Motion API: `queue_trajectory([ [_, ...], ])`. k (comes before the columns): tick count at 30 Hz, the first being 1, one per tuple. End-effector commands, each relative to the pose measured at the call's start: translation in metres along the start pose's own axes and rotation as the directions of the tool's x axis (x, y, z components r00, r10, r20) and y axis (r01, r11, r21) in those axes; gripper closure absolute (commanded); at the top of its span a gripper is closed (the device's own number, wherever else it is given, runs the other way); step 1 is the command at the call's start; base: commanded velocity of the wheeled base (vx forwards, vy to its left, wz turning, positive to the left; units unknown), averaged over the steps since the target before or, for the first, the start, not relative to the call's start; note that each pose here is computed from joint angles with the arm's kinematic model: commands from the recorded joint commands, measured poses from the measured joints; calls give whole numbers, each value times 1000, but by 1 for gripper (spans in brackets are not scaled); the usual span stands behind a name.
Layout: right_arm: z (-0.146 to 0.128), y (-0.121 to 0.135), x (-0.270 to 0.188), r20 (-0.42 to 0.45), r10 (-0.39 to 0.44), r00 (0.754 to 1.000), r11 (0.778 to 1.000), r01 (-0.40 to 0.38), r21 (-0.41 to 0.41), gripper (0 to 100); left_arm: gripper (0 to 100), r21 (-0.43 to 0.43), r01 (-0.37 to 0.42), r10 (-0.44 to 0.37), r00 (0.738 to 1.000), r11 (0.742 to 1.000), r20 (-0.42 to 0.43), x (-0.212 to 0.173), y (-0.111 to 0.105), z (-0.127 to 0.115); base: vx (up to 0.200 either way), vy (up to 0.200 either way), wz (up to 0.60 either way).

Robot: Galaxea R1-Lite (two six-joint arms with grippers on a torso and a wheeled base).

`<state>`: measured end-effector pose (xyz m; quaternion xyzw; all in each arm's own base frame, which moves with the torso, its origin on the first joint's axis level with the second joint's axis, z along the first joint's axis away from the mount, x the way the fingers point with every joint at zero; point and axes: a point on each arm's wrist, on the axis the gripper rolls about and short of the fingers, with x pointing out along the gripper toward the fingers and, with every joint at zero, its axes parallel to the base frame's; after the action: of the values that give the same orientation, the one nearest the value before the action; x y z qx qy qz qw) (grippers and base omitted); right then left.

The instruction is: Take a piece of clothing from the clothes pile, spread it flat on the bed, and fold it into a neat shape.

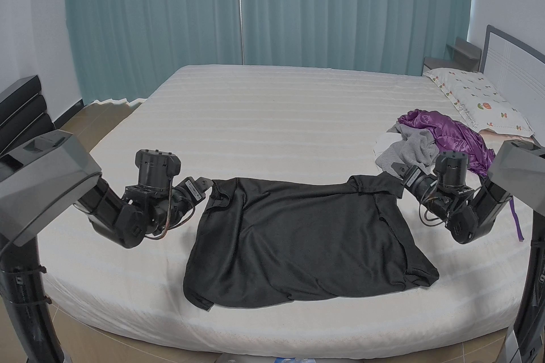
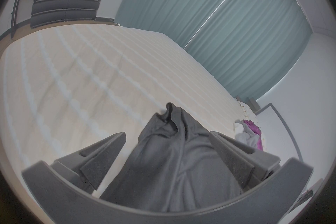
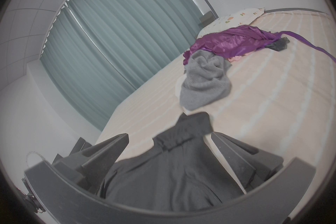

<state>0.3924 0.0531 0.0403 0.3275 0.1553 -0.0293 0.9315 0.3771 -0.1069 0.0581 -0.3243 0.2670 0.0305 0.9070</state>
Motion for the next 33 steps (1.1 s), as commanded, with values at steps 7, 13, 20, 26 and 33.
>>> queue_trajectory([
  [7,-10,-30,-103,-105,62,993,998,-61,15,0,0,-58,74,-78,995,996,-66,-91,20,-26,0,0,0],
  [13,-23,-40,-124,-135,67,989,998,-64,29,0,0,-80,80,-88,990,994,-108,-117,24,-41,0,0,0],
  [20,-31,-44,-128,-176,54,983,998,-46,49,0,0,-85,38,-52,985,996,-165,-123,35,-55,0,0,0],
  [26,-36,-42,-136,-202,55,978,995,-38,88,0,0,-128,24,-49,979,992,-199,-125,40,-60,0,0,0],
  [33,-39,-41,-142,-199,74,977,995,-58,85,0,0,-133,32,-62,972,991,-228,-127,42,-61,0,0,0],
])
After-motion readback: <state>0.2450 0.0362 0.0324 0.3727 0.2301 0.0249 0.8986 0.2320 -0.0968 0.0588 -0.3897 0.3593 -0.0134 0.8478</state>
